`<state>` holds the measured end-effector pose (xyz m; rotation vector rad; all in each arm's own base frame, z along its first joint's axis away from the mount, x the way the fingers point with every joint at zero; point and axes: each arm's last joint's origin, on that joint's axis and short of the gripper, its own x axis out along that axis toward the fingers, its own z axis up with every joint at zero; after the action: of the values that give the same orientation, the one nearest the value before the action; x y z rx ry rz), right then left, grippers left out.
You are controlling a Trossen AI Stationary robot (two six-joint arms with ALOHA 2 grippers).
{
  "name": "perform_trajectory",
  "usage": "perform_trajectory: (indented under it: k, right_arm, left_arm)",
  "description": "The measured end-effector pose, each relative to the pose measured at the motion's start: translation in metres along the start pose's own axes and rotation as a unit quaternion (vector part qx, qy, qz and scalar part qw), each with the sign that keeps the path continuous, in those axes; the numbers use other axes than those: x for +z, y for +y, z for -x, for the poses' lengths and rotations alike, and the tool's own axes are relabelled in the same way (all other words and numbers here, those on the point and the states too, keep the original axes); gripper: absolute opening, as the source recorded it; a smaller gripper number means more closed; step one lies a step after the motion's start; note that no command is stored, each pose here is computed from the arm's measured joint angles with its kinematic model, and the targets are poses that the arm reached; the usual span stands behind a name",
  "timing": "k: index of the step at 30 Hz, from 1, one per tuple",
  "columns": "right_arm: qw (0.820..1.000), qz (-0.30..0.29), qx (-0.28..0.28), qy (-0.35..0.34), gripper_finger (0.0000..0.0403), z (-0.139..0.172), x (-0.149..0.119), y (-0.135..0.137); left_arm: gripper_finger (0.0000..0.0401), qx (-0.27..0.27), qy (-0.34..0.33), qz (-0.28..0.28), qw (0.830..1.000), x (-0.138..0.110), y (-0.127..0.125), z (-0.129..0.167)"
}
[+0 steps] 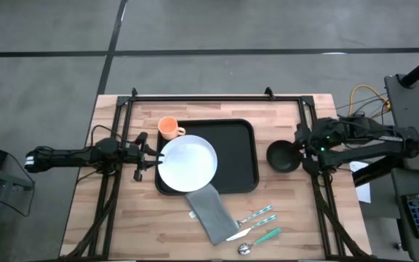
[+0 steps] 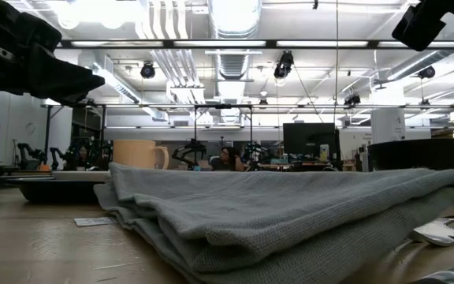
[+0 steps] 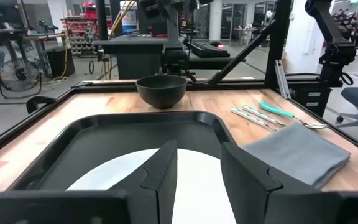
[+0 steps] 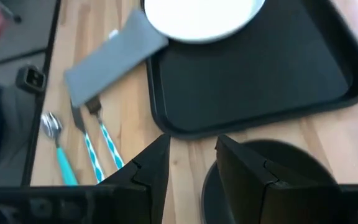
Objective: Set up tray
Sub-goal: Put the black bowl on the white plate
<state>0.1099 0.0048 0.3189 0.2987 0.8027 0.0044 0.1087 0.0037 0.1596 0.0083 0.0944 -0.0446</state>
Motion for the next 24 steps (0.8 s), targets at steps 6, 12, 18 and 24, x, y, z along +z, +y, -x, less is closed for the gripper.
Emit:
perform_trajectory:
  k: [6,12,18,24]
  right_arm:
    - [0.999,-0.021,-0.007,0.045,0.0123,-0.016,0.006,0.007]
    - [0.995,-0.02,-0.045,0.085,0.0123,-0.032,0.002,0.015]
    - [0.99,0.017,-0.075,0.116,0.0123,-0.042,-0.007,0.029]
    - [0.985,0.05,-0.101,0.128,0.0123,-0.054,-0.019,0.039]
  left_arm:
    - [0.0105,0.0,0.001,0.0,1.0,0.0,0.0,0.0]
    - [0.0105,0.0,0.001,0.0,1.0,0.0,0.0,0.0]
    - [0.0105,0.0,0.0,0.0,1.0,0.0,0.0,0.0]
    - [0.0105,0.0,0.003,0.0,1.0,-0.001,0.0,0.0]
